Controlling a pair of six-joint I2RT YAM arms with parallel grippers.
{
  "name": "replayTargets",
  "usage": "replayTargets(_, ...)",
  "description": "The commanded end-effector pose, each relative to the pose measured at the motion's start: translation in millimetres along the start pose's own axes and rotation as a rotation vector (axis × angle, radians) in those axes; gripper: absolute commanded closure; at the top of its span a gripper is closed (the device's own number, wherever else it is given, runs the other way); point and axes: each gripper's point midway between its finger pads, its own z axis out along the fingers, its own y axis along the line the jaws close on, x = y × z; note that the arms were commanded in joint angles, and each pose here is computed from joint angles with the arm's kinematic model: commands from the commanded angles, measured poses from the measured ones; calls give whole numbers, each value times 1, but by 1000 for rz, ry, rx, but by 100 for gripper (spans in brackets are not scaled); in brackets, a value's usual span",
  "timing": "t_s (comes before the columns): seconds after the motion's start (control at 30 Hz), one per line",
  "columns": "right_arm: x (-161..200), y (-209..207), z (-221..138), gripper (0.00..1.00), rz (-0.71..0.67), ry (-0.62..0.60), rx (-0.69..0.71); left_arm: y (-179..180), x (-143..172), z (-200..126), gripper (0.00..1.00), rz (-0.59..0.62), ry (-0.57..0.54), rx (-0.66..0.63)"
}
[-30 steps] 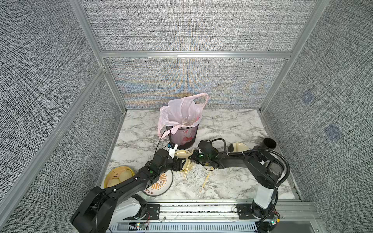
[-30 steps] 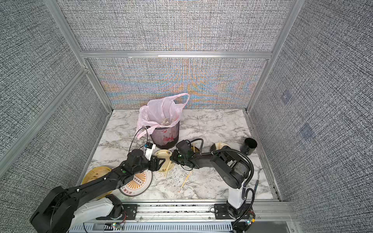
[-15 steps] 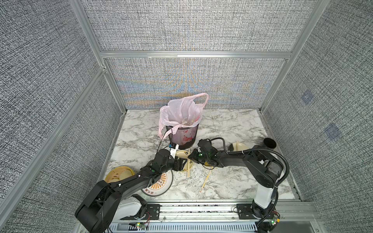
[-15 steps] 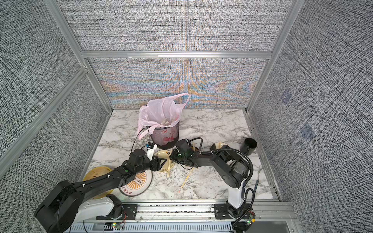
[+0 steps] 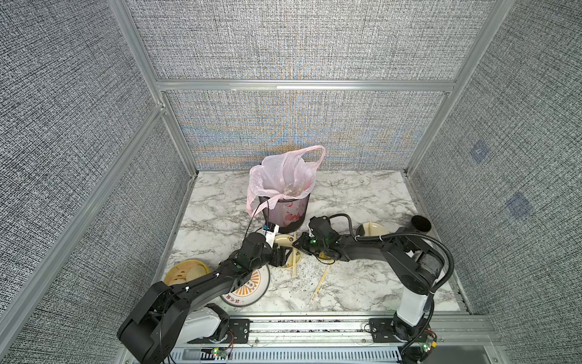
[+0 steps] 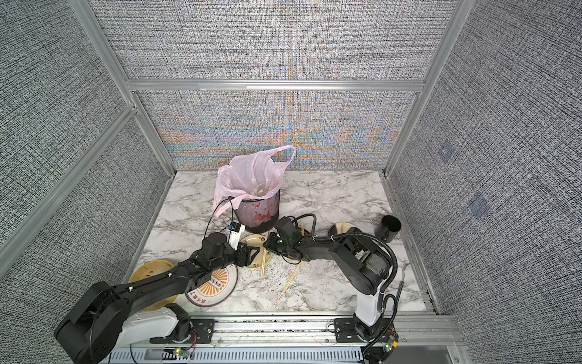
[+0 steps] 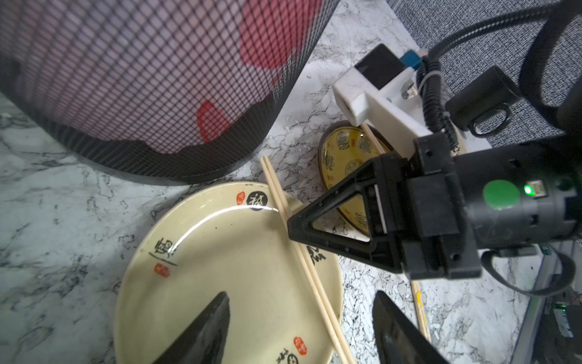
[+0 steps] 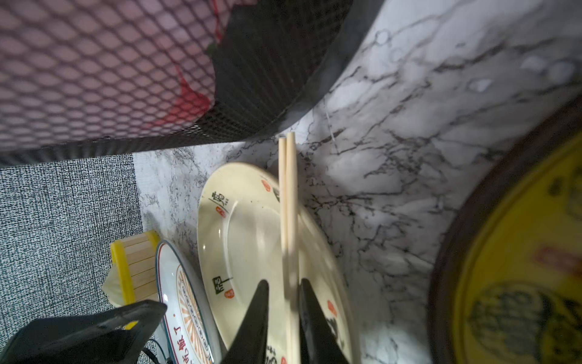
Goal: Remove the packaging of disposable chopsticks
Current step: Place the disposable chopsticks on the plate, then pick up the disposable chopsticks from the center of the board.
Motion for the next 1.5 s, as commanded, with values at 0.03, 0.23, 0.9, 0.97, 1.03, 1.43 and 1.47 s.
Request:
replayTargets(0.03,2,2,-5,79,-24,2,0,-2,-4,-4,28,16,-15,0)
replayTargets(0.23,1,-3,-14,77,-46,-17,44,1,-3,-8,27,13,-14,-23)
replayTargets(0.9,29,35,-151,1,-710,-370,270,-64,-6,-78,0,38,-142,278)
replayTargets(0.97,31,23,-164,1,-731,-396,313,-65,-4,-83,0,33,-140,285)
replayTargets(1.03,34,5,-169,1,-673,-394,334,-68,-1,-87,0,27,-141,303)
replayTargets(1.43,93,-56,-170,2,-659,-361,320,-77,36,-74,1,51,-16,313)
replayTargets(1.47,98,-62,-166,2,-653,-362,342,-77,39,-70,1,60,2,298)
